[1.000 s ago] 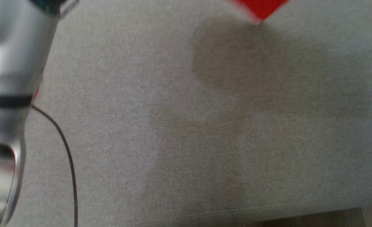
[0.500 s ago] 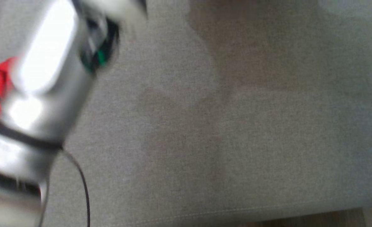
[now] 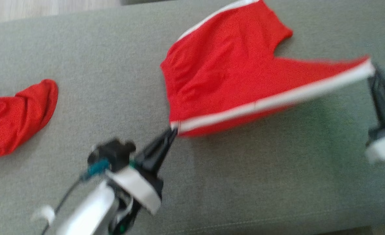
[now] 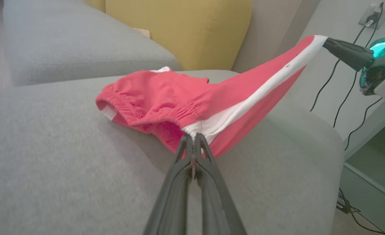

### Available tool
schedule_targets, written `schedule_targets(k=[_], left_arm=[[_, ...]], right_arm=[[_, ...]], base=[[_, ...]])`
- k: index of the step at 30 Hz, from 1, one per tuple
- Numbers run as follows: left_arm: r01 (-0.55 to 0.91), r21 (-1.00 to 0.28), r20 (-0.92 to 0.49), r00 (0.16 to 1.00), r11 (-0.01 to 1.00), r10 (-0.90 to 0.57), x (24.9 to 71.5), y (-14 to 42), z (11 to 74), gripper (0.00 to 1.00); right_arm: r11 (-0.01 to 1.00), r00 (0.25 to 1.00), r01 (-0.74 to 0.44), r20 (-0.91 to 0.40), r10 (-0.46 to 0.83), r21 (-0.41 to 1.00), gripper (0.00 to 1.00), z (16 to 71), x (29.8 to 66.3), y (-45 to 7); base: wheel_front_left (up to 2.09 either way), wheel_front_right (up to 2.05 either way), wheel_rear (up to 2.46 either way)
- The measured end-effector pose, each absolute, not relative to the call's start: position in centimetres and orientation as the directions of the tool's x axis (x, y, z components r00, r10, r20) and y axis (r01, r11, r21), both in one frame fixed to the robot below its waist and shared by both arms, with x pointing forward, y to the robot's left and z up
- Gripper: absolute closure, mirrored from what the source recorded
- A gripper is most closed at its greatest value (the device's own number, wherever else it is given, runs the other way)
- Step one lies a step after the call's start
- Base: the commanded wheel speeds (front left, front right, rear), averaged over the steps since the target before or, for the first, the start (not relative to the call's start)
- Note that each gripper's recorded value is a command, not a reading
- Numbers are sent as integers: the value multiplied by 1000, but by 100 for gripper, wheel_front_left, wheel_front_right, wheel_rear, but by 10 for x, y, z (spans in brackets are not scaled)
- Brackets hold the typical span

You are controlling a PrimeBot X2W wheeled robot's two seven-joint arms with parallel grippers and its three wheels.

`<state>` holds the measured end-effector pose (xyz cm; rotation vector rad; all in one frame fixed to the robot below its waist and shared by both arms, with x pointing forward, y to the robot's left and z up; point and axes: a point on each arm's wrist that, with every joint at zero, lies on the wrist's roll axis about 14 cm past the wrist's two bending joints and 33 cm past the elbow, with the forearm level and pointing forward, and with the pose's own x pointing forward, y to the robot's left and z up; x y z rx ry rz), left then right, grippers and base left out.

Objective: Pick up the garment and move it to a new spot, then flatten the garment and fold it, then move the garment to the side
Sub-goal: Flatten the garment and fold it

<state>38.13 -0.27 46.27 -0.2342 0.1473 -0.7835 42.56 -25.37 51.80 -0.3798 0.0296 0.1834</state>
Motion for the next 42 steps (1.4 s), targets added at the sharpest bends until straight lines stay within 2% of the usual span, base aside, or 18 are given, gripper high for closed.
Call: schedule_targets(k=[7,11,14,20,23,28,34,42], left_arm=[[658,-278,-100,704,699,-703,340,6,445,100],[642,-302,-125,706,705,-697,326,11,438,100],[626,-334,-103,719,705,-687,332,11,446,100],[623,-345,-13,745,702,-667,366,4,474,100],[586,-412,26,773,698,-634,395,1,488,100],[520,-494,0,802,697,-598,429,4,481,100],[475,-492,-10,835,729,-551,473,19,477,100],[409,-511,-104,844,756,-526,485,33,453,100]], right_arm=[[929,973,-178,-196,118,-324,100,499,365,-255],[927,962,-200,-241,125,-318,100,501,353,-245],[923,954,-203,-281,110,-328,100,500,357,-248],[889,936,-248,-332,118,-386,100,496,388,-253],[861,922,-287,-364,131,-419,100,493,415,-255],[830,884,-349,-447,138,-434,100,479,458,-258],[801,861,-413,-472,189,-432,100,476,516,-241],[723,801,-531,-539,260,-441,100,461,560,-204]], base=[[0,0,0],[0,0,0],[0,0,0],[0,0,0],[0,0,0],[0,0,0],[0,0,0],[0,0,0]])
